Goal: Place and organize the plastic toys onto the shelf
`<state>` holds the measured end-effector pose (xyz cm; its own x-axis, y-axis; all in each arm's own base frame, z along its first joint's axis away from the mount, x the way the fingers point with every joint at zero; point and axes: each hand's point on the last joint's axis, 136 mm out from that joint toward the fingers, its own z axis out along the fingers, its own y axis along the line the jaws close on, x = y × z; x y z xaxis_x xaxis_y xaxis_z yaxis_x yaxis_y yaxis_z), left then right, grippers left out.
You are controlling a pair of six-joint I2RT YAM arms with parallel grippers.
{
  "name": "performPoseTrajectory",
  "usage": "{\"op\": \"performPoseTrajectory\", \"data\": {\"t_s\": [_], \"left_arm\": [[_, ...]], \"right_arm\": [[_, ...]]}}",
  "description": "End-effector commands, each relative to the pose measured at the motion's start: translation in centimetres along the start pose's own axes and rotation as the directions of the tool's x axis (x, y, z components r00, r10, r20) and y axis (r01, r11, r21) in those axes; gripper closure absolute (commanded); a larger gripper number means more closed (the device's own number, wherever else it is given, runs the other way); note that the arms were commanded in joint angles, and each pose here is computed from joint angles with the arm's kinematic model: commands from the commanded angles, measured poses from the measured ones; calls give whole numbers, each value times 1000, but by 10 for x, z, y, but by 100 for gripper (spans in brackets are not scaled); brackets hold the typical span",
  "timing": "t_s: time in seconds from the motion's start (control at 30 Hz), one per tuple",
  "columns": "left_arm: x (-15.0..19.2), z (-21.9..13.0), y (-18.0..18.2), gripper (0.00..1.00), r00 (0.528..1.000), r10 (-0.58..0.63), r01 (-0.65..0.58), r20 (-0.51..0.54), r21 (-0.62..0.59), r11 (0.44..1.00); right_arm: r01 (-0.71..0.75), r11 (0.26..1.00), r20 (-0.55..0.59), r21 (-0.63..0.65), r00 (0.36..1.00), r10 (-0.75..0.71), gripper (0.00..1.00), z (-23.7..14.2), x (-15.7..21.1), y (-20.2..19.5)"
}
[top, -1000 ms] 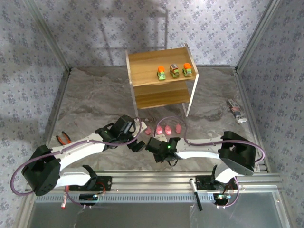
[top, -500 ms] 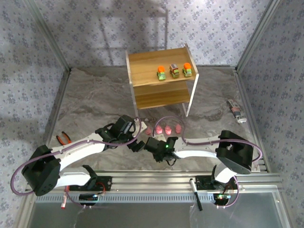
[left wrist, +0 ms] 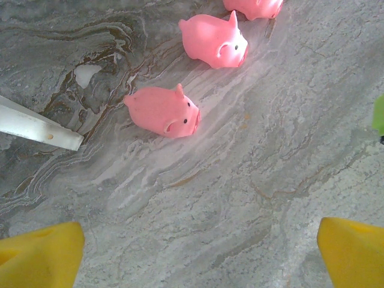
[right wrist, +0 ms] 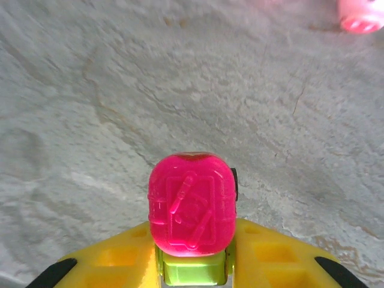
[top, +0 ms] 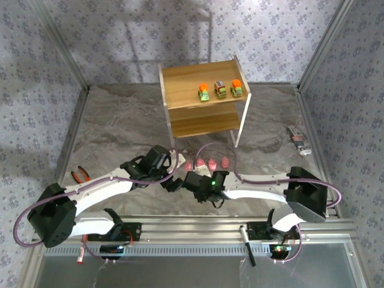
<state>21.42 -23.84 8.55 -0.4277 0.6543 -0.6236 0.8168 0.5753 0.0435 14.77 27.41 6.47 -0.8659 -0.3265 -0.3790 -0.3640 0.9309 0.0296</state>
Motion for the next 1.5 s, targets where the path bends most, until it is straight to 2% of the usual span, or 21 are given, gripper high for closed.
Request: {"op": "performPoseTrajectory", "data": {"t_s": [0.0,0.3,0.57,0.87,1.17,1.47], "left_arm": [[-10,-5,-2,0,1000,5,-5,23,19,1000],[-9,-5,-9,0,999,32,-33,22,35,999],[-3,-1,-40,1,982,188,-188,9,58,980],[-13,-5,-30,0,980,193,-193,40,-11,981],[-30,-13,1,0,978,185,-165,96,-183,969],[-33,-19,12,0,983,134,-107,126,-199,974]], "right_arm": [[5,999,49,33,999,-7,69,-29,-15,-7],[-18,1000,167,7,986,17,69,-96,-50,-16],[-37,999,280,-10,959,38,70,-161,-94,-29],[-65,997,403,-40,912,75,70,-222,-150,-40],[-7,1000,475,-21,880,16,70,-251,-207,-23],[-7,1000,512,-1,859,7,69,-255,-256,-14]]}}
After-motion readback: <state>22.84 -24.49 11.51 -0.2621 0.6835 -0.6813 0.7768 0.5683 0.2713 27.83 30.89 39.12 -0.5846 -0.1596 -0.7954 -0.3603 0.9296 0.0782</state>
